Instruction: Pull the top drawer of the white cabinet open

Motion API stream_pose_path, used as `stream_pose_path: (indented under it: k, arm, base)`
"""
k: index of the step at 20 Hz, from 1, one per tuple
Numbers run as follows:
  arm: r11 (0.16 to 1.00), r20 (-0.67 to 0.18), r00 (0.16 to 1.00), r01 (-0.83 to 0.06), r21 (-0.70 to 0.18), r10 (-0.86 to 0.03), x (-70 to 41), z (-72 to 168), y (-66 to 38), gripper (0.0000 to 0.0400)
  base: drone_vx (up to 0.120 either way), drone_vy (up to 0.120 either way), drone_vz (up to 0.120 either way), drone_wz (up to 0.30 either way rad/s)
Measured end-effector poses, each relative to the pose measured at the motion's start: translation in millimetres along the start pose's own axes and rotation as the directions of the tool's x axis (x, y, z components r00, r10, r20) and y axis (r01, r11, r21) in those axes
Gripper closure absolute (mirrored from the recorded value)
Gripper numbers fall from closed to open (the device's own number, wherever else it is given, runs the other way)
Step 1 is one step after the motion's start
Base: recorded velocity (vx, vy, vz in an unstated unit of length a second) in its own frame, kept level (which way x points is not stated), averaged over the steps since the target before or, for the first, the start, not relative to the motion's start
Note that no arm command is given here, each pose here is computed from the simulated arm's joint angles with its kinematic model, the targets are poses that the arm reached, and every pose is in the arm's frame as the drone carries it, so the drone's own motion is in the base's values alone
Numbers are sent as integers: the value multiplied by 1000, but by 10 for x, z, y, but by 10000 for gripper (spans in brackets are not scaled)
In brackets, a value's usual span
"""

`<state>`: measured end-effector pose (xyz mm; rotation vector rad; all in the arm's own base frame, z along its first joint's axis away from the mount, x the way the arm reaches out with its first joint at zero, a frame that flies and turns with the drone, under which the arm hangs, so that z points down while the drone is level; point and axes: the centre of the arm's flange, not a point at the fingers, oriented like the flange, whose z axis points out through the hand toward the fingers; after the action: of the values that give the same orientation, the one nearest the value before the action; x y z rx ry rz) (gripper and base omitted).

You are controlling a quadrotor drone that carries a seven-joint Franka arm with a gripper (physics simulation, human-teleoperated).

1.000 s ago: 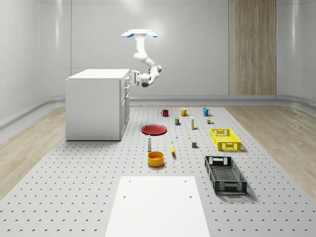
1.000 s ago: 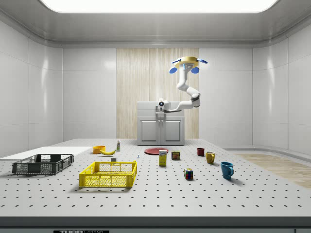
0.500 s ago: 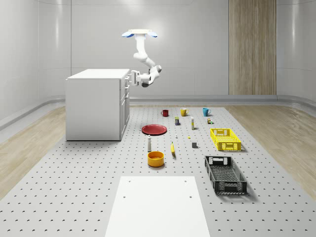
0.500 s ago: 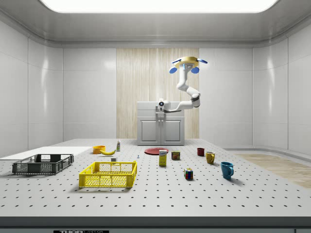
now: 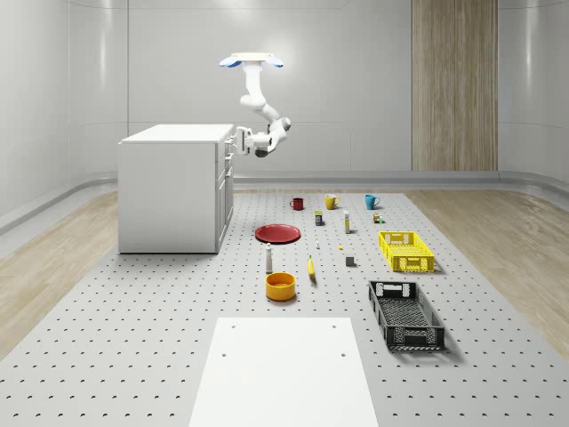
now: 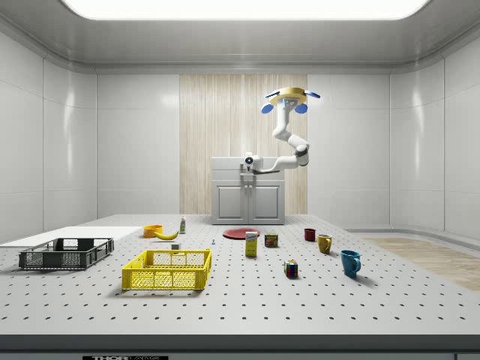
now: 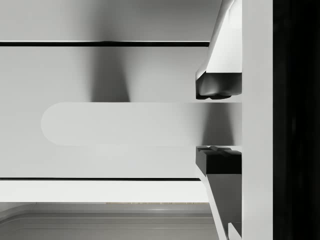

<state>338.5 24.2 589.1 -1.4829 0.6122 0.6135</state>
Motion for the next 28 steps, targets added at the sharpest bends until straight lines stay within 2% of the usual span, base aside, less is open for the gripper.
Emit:
stream_pose_path:
  k: [4, 5, 6, 7, 8, 9, 10, 12, 14, 17, 22, 23, 24, 25, 27, 28]
  arm:
    - [1000, 0, 1000, -6, 0, 6, 0, 0, 0, 286]
    - [1000, 0, 1000, 7, -1, -7, 21, 4, 11, 272]
    - [1000, -13, 1000, 18, -14, -19, 92, 5, 48, 179]
    - [993, -39, 995, 94, -65, -96, 236, -43, 142, 13]
    - [997, -18, 998, 65, -49, -66, 362, -136, 205, 2]
    - [990, 1, 994, 108, -95, -108, 564, -330, 407, 70]
    - [992, 2, 996, 94, -83, -94, 660, -525, 475, 120]
    - [996, 0, 998, 66, -58, -66, 546, -485, 404, 189]
    - [998, 0, 999, 47, -41, -47, 424, -397, 337, 231]
    - [999, 0, 1000, 28, -24, -28, 276, -272, 238, 265]
    - [1000, 0, 1000, 12, -10, -12, 116, -118, 104, 286]
    - [998, -16, 998, 57, -1, -57, 185, -113, 123, 239]
    - [995, -10, 995, 97, -17, -97, 322, -125, 188, 187]
    - [996, 1, 996, 91, -16, -91, 410, -149, 193, 211]
    - [998, 1, 998, 64, -11, -64, 308, -113, 142, 256]
    - [995, -13, 995, 95, 31, -95, 299, -108, 105, 289]
  base:
    - [0, 0, 0, 0]
    - [0, 0, 0, 0]
    - [0, 0, 0, 0]
    - [0, 0, 0, 0]
    - [0, 0, 0, 0]
    - [0, 0, 0, 0]
    - [0, 0, 0, 0]
    - [0, 0, 0, 0]
    - [0, 0, 0, 0]
    - [0, 0, 0, 0]
    - [0, 0, 0, 0]
    - [0, 0, 0, 0]
    - [0, 0, 0, 0]
    - [0, 0, 0, 0]
    - [0, 0, 0, 0]
    - [0, 0, 0, 0]
